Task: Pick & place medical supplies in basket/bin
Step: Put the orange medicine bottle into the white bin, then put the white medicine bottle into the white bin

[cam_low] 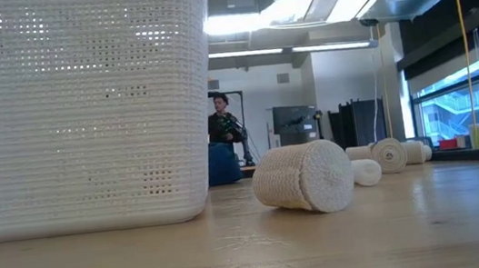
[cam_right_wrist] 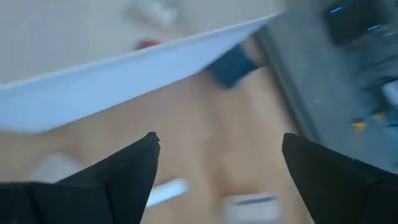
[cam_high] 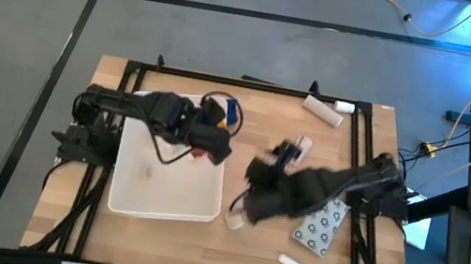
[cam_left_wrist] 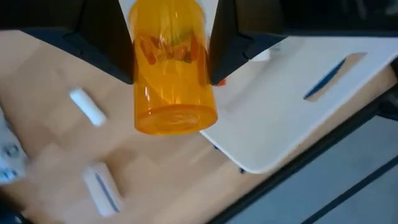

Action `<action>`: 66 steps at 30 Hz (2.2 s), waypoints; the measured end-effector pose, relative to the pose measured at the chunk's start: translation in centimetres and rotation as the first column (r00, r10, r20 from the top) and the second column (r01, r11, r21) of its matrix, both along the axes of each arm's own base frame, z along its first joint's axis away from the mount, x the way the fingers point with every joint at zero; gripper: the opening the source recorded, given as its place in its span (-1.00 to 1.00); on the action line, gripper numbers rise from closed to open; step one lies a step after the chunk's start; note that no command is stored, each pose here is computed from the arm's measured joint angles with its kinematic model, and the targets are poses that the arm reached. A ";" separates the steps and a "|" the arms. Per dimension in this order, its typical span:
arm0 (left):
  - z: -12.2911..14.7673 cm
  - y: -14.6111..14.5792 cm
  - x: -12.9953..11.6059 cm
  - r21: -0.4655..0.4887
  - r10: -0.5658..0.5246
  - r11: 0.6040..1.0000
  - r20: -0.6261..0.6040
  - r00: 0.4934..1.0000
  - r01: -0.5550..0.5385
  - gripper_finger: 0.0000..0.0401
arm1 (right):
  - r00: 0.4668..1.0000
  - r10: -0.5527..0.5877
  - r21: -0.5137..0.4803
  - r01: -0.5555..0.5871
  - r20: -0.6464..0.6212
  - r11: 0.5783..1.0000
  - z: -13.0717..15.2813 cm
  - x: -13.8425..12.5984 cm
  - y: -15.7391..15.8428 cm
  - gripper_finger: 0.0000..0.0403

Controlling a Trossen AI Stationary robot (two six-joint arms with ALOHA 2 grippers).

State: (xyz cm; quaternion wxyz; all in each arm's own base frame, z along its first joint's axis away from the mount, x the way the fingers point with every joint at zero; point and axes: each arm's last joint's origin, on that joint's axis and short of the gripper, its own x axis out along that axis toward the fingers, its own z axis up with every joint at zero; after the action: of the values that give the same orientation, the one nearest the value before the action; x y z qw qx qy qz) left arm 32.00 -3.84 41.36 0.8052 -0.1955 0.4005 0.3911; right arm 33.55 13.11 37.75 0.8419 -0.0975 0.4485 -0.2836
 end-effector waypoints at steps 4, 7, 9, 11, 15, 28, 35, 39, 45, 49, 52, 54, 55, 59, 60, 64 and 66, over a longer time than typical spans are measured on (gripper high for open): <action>1.3 1.6 -1.2 0.016 0.080 0.997 0.062 0.995 -0.081 -0.10 | 0.999 -0.045 -0.059 0.044 -0.003 0.997 1.8 -3.5 -4.3 0.68; 2.1 2.5 -2.0 0.011 0.128 0.992 0.103 0.986 -0.130 -0.10 | 0.994 -0.100 -0.050 0.101 0.034 0.994 2.5 -7.5 -7.1 0.68; 2.1 3.3 -2.1 -0.033 0.175 0.985 0.115 0.978 -0.172 -0.10 | 0.988 -0.121 -0.021 0.123 0.100 0.992 2.5 -9.8 -8.3 0.68; 1.5 4.0 -1.9 -0.072 0.196 0.979 0.087 0.977 -0.190 -0.10 | 0.977 -0.128 0.018 0.127 0.168 0.992 2.1 -11.5 -9.0 0.68; -2.1 6.0 -1.3 -0.136 0.274 0.950 -0.058 0.960 -0.280 -0.10 | 0.958 -0.122 0.105 0.098 0.258 0.990 0.6 -14.2 -9.7 0.68; -12.9 8.6 -1.7 -0.245 0.498 0.769 -0.350 0.794 -0.590 -0.10 | 0.931 -0.114 0.179 0.054 0.346 0.982 -1.8 -15.5 -10.0 0.68; -16.9 9.5 -1.1 -0.303 0.513 0.750 -0.296 0.806 -0.588 -0.10 | 0.918 -0.142 0.177 0.081 0.369 0.981 -2.1 -14.6 -10.2 0.68; -18.7 9.9 -1.4 -0.318 0.522 0.735 -0.300 0.799 -0.599 -0.10 | 0.921 -0.158 0.173 0.101 0.357 0.980 -2.4 -14.1 -10.5 0.68; -20.6 9.8 -2.3 -0.285 0.525 0.733 -0.342 0.779 -0.618 -0.10 | 0.927 -0.166 0.165 0.116 0.336 0.979 -2.9 -13.4 -10.5 0.68; -21.4 9.8 -2.4 -0.287 0.525 0.736 -0.329 0.785 -0.613 -0.09 | 0.932 -0.165 0.160 0.118 0.322 0.980 -3.2 -13.0 -10.4 0.68; -21.8 9.8 -2.3 -0.310 0.505 0.745 -0.318 0.803 -0.591 -0.03 | 0.935 -0.164 0.158 0.119 0.314 0.980 -3.3 -12.8 -10.4 0.68; -21.8 9.8 -2.3 -0.320 0.499 0.742 -0.322 0.804 -0.589 0.01 | 0.938 -0.159 0.169 0.111 0.309 0.979 -3.4 -12.7 -10.3 0.68; -21.8 9.8 -2.3 -0.322 0.499 0.742 -0.322 0.805 -0.589 0.04 | 0.938 -0.158 0.171 0.109 0.308 0.979 -3.4 -12.7 -10.3 0.68; -21.8 9.9 -2.3 -0.307 0.499 0.751 -0.317 0.807 -0.584 0.12 | 0.938 -0.158 0.172 0.108 0.307 0.979 -3.4 -12.7 -10.3 0.68; -21.8 9.9 -2.3 -0.298 0.498 0.757 -0.314 0.809 -0.582 0.13 | 0.938 -0.158 0.173 0.108 0.307 0.979 -3.4 -12.8 -10.3 0.68; -21.8 9.9 -2.3 -0.293 0.494 0.761 -0.316 0.810 -0.579 0.13 | 0.939 -0.158 0.173 0.108 0.306 0.979 -3.4 -12.8 -10.3 0.68; -21.4 9.9 -2.5 -0.297 0.490 0.765 -0.306 0.816 -0.571 0.13 | 0.939 -0.157 0.173 0.108 0.305 0.979 -3.4 -12.8 -10.3 0.68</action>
State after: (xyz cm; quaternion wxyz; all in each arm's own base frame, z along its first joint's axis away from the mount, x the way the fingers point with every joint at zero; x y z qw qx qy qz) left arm 29.53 6.03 19.97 0.5607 -0.4091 0.4785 0.5378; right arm 20.78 2.79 34.36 0.8869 0.0449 0.3337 -0.3164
